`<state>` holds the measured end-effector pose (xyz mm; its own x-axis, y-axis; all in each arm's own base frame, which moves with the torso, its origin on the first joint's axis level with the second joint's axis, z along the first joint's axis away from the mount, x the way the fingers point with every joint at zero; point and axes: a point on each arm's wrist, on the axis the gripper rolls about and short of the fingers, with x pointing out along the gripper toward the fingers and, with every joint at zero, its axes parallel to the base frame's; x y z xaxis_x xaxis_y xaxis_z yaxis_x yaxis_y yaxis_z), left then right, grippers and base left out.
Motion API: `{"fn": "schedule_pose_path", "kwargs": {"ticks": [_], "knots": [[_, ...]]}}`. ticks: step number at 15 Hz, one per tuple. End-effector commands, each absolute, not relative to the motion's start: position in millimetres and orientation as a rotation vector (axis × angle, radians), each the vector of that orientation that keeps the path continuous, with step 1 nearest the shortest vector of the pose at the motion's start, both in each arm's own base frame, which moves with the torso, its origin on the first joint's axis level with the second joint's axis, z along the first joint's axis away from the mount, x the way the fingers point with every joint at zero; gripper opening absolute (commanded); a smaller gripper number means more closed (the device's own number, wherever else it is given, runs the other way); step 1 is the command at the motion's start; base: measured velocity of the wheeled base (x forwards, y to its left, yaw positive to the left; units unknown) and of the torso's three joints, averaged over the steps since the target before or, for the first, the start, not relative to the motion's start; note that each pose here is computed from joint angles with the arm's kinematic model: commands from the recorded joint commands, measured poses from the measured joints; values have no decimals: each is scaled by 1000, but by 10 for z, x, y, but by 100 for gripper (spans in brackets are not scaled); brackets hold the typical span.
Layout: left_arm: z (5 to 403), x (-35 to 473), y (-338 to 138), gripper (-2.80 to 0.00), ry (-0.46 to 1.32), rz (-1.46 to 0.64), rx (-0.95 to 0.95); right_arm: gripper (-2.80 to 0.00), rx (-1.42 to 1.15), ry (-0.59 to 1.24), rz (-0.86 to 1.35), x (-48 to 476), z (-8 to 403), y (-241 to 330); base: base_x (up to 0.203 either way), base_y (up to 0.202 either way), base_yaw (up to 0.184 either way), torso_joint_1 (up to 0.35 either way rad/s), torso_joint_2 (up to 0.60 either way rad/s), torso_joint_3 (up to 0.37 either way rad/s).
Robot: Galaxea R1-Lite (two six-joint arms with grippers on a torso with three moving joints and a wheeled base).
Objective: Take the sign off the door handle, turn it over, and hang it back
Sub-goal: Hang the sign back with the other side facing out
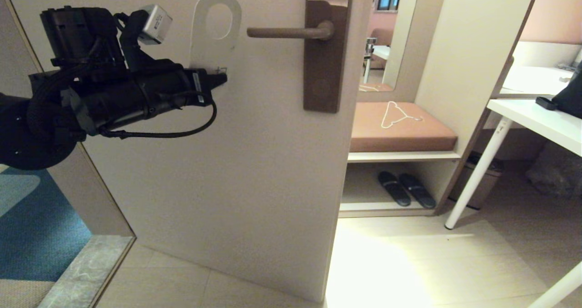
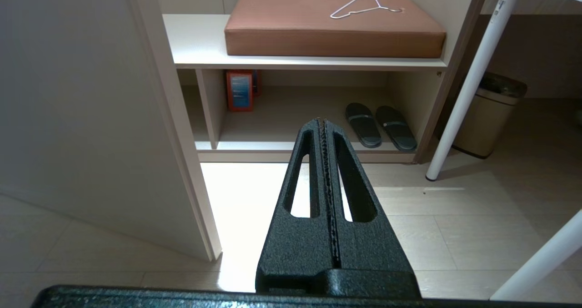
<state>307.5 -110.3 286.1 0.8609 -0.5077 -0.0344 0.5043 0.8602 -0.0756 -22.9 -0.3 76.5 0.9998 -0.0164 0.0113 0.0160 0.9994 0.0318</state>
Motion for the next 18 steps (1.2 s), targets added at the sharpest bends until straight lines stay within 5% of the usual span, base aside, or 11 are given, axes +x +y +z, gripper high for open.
{"fn": "schedule_pose_path", "kwargs": {"ticks": [1,18], "knots": [[2876,3047,-1139,-280,53,-535,-66,-280,32,-11,-17,-228,766,-3,0,0,0,0,0,0],[2949,3127,-1269,-280,187,-462,-140,-280,31,-11,-17,-228,766,-3,0,0,0,0,0,0]]}}
